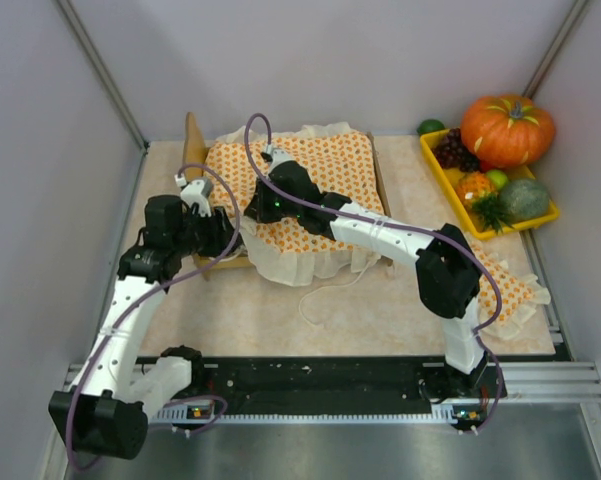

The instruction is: Set up the pet bed

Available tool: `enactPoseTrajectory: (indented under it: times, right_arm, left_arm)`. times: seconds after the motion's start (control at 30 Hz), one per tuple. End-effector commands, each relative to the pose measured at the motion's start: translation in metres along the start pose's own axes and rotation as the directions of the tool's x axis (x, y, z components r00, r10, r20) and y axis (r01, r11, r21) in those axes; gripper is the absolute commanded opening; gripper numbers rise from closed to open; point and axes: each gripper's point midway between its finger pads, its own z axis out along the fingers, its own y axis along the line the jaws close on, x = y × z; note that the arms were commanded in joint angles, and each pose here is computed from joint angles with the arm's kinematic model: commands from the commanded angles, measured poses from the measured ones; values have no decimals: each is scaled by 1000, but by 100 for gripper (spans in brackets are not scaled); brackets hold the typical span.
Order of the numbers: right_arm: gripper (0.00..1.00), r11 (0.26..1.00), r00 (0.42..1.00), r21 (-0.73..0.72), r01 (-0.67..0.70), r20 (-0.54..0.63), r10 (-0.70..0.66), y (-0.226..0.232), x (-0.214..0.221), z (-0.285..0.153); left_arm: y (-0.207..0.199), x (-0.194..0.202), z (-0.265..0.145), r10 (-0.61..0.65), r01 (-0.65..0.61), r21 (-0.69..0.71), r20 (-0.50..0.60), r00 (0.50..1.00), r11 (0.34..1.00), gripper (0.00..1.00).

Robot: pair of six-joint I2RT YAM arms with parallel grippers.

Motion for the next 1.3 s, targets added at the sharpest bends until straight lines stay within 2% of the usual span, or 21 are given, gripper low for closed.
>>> enactPoseTrajectory:
  times: [0.0,0.07,0.13,0.3,0.43,0.63,0.8,1.07,1.2,1.27]
  right_arm:
    - [0,1000,996,-28,3,94,-1,15,-35,-20]
    - [0,1000,996,-16,7,91,-6,13,-33,-19]
    - [0,1000,995,2,8,98,-8,8,-34,-19]
    - [0,1000,996,19,2,93,-4,0,-35,-17]
    - [0,999,994,45,-2,105,-3,-7,-39,-17]
    - [0,1000,995,31,-1,101,-3,-4,-40,-18]
    - [0,1000,994,30,1,106,-4,-4,-42,-20]
    - [0,1000,994,30,2,108,-5,-4,-43,-20]
    - [0,1000,994,27,2,109,-5,-2,-44,-22]
    - [0,1000,994,28,1,108,-4,-3,-43,-21]
  left_arm:
    - [12,-12,-17,12,-3,-108,88,996,994,61]
    - [13,-22,-27,25,-3,-139,157,987,990,69]
    - [24,-27,-35,25,17,-213,192,981,977,73]
    - [37,-18,-34,-7,55,-271,175,984,961,76]
    - [43,-8,-22,-71,110,-280,147,987,954,73]
    - [23,-3,-4,-137,158,-128,155,978,979,65]
    - [3,4,2,-249,252,-4,143,958,968,64]
    - [2,14,9,-315,313,43,167,934,949,63]
    - [7,12,18,-326,322,50,201,924,945,59]
    - [10,10,21,-325,322,49,217,920,945,52]
